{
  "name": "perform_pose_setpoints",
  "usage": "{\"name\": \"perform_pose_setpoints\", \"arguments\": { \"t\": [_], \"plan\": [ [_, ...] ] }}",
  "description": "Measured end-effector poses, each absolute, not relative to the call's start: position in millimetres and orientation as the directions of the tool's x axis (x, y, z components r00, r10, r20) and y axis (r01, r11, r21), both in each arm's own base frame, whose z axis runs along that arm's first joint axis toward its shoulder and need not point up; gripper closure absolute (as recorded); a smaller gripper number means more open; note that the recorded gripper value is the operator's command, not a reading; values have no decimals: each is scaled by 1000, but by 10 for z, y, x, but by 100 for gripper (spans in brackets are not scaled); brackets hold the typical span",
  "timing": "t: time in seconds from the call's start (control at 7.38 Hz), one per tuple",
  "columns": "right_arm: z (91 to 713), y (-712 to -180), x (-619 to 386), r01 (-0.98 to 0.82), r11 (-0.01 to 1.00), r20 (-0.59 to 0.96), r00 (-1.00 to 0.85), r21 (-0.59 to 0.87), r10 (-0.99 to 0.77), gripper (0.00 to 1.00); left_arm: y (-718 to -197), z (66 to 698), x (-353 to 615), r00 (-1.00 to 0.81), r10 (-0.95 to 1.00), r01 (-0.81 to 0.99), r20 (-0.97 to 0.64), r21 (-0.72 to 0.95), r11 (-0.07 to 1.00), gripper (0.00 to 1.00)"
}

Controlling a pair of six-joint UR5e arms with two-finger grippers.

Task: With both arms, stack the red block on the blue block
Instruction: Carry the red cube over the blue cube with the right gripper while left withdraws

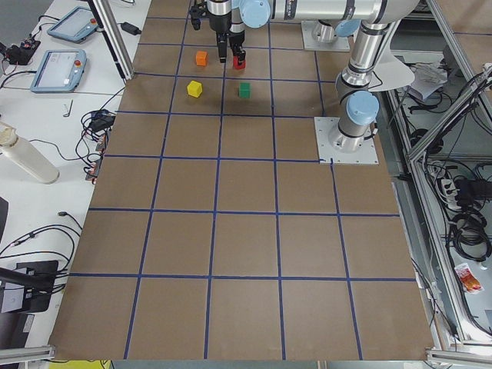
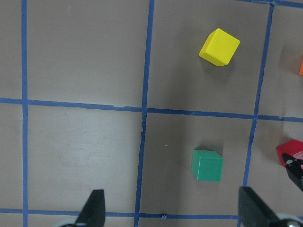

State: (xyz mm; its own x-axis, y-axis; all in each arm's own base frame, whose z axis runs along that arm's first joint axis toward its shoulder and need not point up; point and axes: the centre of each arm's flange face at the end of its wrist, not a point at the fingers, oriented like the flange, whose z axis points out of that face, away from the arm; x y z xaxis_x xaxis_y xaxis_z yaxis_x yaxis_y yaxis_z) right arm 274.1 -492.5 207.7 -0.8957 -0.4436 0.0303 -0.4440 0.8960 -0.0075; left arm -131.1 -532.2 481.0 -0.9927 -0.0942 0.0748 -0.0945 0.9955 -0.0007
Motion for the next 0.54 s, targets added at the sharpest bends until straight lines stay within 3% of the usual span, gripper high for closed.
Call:
{"name": "perform_pose_setpoints", "arguments": {
  "t": [0.27, 0.54],
  "plan": [
    [2445, -4943, 2458, -360, 933, 69, -931, 2, -359, 100, -5320, 4816, -1311, -993, -92, -92, 75, -2, 996, 0],
    [2812, -5046, 1620, -157, 987, 71, -985, 46, -160, 100, -5327, 4815, -1311, -993, -91, -91, 75, -2, 996, 0]
  ]
}}
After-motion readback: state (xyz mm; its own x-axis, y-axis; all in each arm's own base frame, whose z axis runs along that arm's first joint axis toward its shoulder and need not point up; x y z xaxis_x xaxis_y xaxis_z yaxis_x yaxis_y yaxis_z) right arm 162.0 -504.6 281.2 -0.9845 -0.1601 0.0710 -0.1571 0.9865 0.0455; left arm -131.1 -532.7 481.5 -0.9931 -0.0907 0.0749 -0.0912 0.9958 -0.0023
